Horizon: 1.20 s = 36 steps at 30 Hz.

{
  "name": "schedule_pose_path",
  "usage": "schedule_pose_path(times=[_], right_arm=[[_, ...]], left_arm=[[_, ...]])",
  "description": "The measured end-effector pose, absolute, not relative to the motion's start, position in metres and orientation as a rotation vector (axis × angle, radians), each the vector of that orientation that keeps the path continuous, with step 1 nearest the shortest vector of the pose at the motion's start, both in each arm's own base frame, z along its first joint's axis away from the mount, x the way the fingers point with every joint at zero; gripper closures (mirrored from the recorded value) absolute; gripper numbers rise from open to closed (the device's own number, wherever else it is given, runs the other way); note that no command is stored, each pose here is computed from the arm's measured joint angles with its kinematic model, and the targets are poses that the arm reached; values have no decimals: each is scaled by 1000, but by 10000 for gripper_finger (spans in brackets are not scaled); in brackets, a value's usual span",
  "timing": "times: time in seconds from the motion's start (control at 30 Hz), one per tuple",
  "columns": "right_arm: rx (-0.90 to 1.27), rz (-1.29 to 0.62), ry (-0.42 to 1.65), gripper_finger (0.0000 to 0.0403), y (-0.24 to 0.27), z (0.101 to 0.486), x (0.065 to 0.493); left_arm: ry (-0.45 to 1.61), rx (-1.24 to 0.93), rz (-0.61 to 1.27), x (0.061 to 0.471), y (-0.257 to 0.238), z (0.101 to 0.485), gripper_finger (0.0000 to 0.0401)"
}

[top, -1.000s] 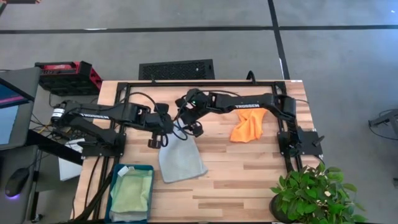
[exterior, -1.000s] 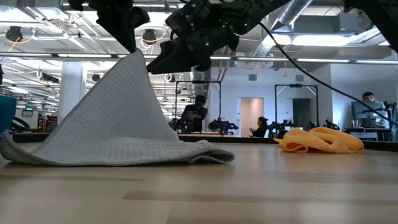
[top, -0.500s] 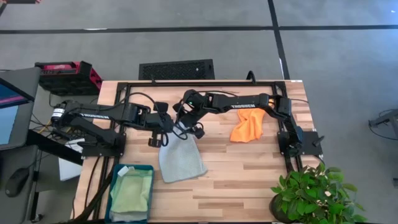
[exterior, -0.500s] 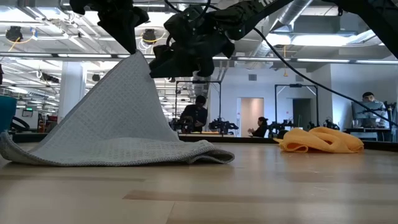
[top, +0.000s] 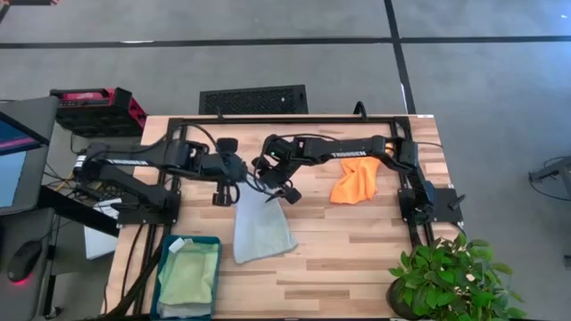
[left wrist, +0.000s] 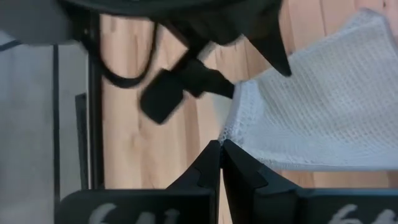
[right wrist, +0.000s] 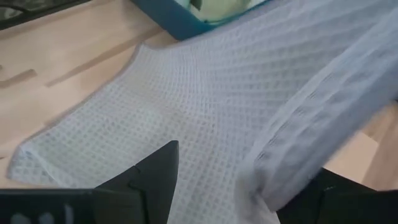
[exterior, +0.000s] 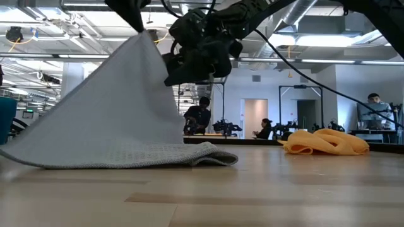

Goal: Fold microfiber towels
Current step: Fold the gray microfiber towel

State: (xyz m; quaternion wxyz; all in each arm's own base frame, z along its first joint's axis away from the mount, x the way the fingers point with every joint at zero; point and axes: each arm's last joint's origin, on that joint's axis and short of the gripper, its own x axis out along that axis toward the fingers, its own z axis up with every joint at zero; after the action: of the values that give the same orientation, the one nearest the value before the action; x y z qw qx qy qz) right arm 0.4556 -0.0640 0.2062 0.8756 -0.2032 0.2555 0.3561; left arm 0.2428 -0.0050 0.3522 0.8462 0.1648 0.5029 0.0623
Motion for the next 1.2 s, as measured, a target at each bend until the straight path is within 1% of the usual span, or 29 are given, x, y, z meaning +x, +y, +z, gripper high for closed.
schedule_pose_path(times=[0.33,0.47,0.6,0.7,0.87,1.1,1.2], right_arm=[[-398,767,605,159,-57,202,451],[-398,761,605,159,-58,202,451],[-418,729,607,159,-62,202,452],[-428,715,584,159,-64,206,453],[-469,690,514,159,-65,219,455],[-527,688,412,159,-58,230,460],[-543,737,361,159,-51,232,461]], left_arm=[[1084,306,132,224,-5,391,401],[1061,216,64,218,-7,405,401],[1056,103,-12,217,-10,407,401],[1109,52,-28,221,-13,402,401],[1287,55,-38,239,-20,379,401],[1440,133,-105,271,-32,347,401],[1486,154,-121,281,-33,336,401]])
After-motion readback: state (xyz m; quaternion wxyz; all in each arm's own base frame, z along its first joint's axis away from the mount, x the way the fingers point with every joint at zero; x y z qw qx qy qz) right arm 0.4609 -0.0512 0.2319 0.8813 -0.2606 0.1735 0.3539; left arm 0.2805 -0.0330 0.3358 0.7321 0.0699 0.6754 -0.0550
